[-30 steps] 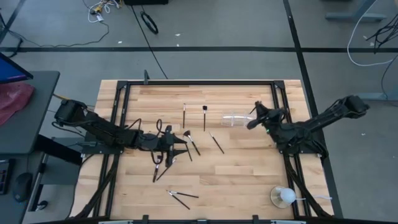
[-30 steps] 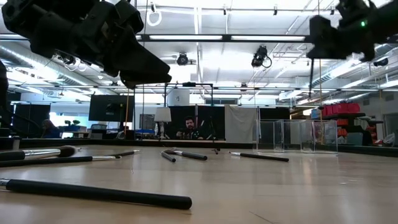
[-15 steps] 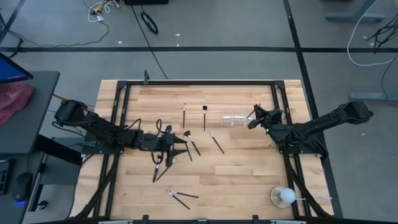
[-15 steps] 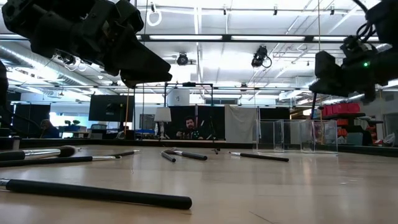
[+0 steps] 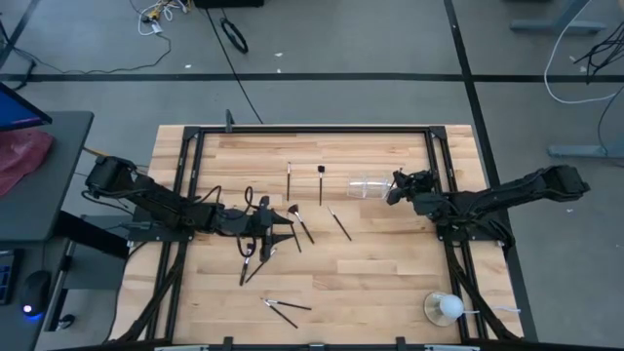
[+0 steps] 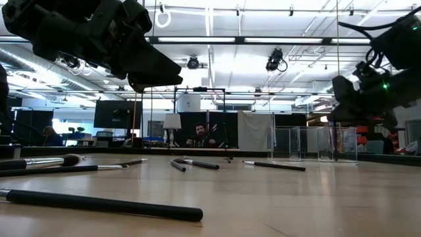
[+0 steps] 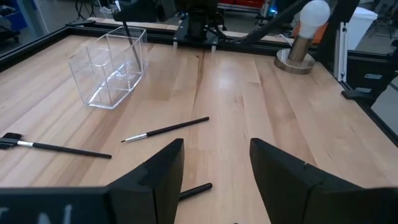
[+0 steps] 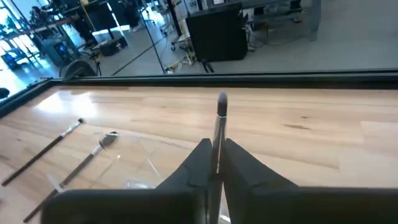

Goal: Put items in baskets/containers
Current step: Put the black eyeshadow brush into the transparent organizer

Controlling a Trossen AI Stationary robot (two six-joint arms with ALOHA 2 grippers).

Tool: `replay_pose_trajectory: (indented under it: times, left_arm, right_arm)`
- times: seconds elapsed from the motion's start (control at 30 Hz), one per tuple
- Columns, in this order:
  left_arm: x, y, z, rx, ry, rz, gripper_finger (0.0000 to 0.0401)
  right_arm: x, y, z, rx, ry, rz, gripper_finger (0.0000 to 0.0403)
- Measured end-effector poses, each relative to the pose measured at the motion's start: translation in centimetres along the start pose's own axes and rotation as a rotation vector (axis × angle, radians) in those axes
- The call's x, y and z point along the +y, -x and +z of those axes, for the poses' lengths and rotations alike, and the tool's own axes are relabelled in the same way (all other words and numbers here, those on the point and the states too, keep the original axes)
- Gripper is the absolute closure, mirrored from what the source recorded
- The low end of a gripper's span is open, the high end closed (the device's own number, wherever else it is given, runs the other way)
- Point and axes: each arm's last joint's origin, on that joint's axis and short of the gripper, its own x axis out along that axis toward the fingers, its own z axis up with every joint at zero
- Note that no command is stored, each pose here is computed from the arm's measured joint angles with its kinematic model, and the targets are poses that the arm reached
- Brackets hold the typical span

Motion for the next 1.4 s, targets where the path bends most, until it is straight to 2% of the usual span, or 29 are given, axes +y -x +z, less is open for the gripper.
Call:
replay_pose_trajectory:
  times: [0.17,0.37,0.53,0.67,0.73,0.83,0.93,1.03,1.13,1.27,1.4]
  left_arm:
    - [0.0,0.0,0.0,0.0,0.004,-0.001,0.0209]
    - [0.0,0.0,0.0,0.001,0.027,-0.004,0.0209]
    - [0.0,0.0,0.0,0.0,0.028,-0.004,0.0209]
    - [0.0,0.0,0.0,0.0,0.034,-0.004,0.0209]
    - [0.0,0.0,0.0,0.0,0.034,-0.004,0.0209]
    - [0.0,0.0,0.0,0.003,0.04,-0.013,0.0209]
    - [-0.1,0.0,-0.1,0.018,0.103,-0.051,0.0209]
    - [-0.2,0.0,-0.1,0.02,0.169,-0.054,0.0208]
    - [-0.1,0.0,-0.1,0.02,0.181,-0.05,0.0208]
    - [-0.9,0.2,-0.4,0.053,0.121,-0.051,0.0209]
    - [-3.3,0.4,-0.1,0.217,-0.004,0.042,0.0209]
  right_arm:
    - [-0.1,0.0,-0.2,0.02,0.029,0.0,0.0305]
    - [0.4,0.1,0.5,0.017,0.128,0.021,0.0219]
    - [2.1,0.4,2.8,0.015,0.238,0.027,0.0192]
    - [3.7,1.0,5.7,0.057,0.307,0.019,0.0198]
    - [4.6,1.4,7.4,0.084,0.314,0.055,0.0206]
    - [6.3,2.1,9.4,0.129,0.276,0.181,0.0222]
    - [8.2,2.7,9.9,0.144,0.249,0.35,0.0241]
    - [10.5,3.2,8.9,0.142,0.273,0.515,0.0262]
    - [12.5,3.4,6.7,0.144,0.323,0.594,0.0281]
    - [14.5,3.2,3.3,0.168,0.404,0.633,0.0302]
    - [15.6,2.7,0.4,0.18,0.486,0.645,0.0315]
